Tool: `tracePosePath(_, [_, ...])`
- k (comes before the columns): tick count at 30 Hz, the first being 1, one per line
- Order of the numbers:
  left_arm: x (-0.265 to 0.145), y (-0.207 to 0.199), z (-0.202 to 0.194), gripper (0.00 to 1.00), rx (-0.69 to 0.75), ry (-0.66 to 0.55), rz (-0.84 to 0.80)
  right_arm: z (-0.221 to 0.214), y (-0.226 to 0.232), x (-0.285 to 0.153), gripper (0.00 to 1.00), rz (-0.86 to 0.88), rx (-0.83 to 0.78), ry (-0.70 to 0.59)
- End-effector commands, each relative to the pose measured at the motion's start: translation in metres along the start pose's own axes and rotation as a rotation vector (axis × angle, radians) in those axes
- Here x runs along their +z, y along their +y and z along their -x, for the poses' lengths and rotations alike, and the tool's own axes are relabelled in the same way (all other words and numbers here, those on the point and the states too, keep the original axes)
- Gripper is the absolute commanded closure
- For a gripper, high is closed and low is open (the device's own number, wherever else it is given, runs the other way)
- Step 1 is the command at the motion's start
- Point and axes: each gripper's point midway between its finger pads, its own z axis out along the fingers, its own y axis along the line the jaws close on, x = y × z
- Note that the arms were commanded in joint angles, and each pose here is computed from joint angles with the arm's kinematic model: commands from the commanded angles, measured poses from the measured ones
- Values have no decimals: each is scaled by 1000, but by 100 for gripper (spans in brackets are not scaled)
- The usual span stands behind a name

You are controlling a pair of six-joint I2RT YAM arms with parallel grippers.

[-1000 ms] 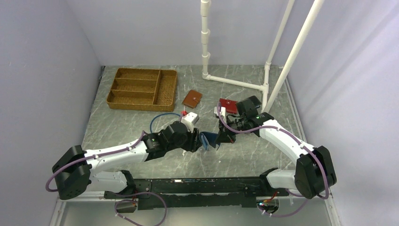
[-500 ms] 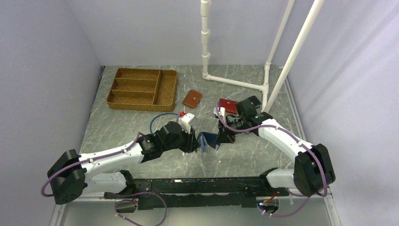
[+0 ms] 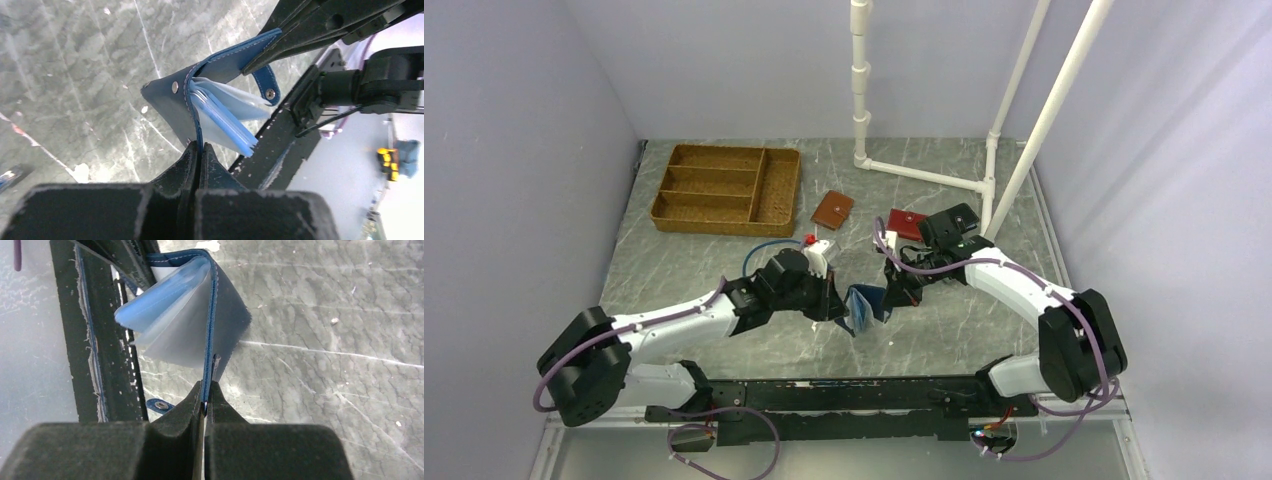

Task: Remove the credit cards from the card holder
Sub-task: Open the card holder at the center of the board.

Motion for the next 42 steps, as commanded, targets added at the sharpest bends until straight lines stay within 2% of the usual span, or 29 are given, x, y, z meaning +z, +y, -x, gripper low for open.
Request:
tracePosePath(1, [-1, -31, 6, 100, -138, 52, -213, 14, -9, -1, 97, -31, -21, -6])
tracePosePath(8, [5, -46, -8, 100, -380, 235, -361, 10, -11, 0, 84, -34, -20, 6])
tracePosePath(12, [10, -44, -17, 100, -482, 326, -374, 8, -11, 1, 71, -35, -27, 20])
tracePosePath(19, [26, -15, -33, 100, -605, 392, -305, 4, -14, 2, 55, -50, -42, 48])
tracePosePath(27, [44, 3, -41, 100, -661, 422, -276, 6, -17, -3, 43, -82, -79, 50])
tracePosePath(35, [48, 15, -42, 100, -645, 408, -192, 12, -7, -10, 32, -59, -164, 30])
tracePosePath(42, [50, 20, -42, 100, -644, 399, -154, 22, 17, -19, 29, 16, -272, -23])
